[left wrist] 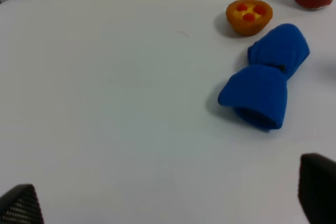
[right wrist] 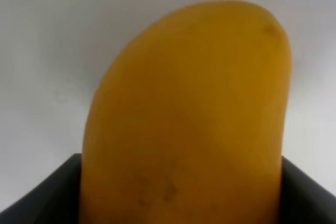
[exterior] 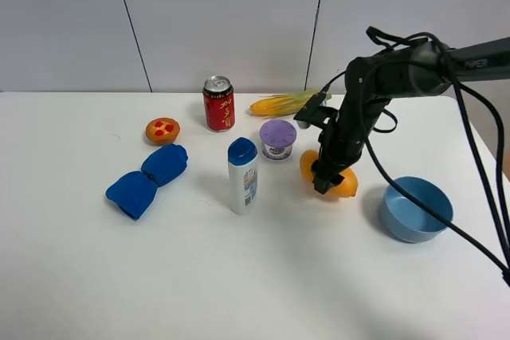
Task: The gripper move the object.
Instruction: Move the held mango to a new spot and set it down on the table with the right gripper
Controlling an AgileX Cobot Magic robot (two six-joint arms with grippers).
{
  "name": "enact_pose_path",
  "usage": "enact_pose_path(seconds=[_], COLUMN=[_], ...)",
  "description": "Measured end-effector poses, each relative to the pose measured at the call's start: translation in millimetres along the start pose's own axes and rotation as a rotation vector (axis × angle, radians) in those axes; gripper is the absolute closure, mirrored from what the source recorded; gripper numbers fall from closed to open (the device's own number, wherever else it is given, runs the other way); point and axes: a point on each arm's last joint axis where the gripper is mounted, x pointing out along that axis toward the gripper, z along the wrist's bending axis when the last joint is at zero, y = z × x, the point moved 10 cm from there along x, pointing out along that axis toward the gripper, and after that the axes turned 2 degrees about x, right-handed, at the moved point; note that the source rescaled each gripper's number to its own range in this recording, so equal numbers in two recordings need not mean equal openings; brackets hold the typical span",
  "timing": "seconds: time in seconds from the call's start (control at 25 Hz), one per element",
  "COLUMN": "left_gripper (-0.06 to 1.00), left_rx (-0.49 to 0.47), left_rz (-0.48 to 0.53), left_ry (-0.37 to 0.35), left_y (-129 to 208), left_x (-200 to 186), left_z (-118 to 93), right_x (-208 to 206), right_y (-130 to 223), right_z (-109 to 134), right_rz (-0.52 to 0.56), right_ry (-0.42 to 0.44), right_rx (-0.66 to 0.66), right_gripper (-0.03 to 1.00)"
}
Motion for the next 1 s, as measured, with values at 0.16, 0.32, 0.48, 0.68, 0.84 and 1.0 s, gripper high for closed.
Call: enact_pose_path(seconds=[0.16, 0.32, 0.48, 0.68, 0.84, 1.0], left_gripper=[-0.06, -0.06, -0.06, -0.06, -0.06, -0.06], left_rx=[0.001, 0.002, 0.002, 0.002, 0.002, 0.002], left_rz=[0.000, 0.000, 0.000, 0.000, 0.000, 0.000], left_ry=[0.000, 0.000, 0.000, 0.000, 0.000, 0.000], left_y=[0.0, 0.0, 0.0, 0.0, 0.0, 0.0], left_x=[0.0, 0.0, 0.0, 0.0, 0.0, 0.0], left_z=[0.0, 0.0, 0.0, 0.0, 0.0, 0.0], right_x=[-34.8, -63.7, -83.9, -101.7, -106.9, -93.7], right_y=[-5.2, 0.5, 18.9, 50.4, 70.6, 95.3], right_z=[-0.9, 1.2, -10.4, -23.9, -26.7, -12.3], right_rz=[-0.050, -0.056, -0.028, 0.057, 0.111, 0.200], right_ry=[0.029, 0.038, 0.061, 0.088, 0.071, 0.021], right_rx=[0.003, 0.008, 0.062, 0.104, 0.140, 0.136], right_gripper=[0.94, 0.94, 0.94, 0.94, 0.94, 0.94])
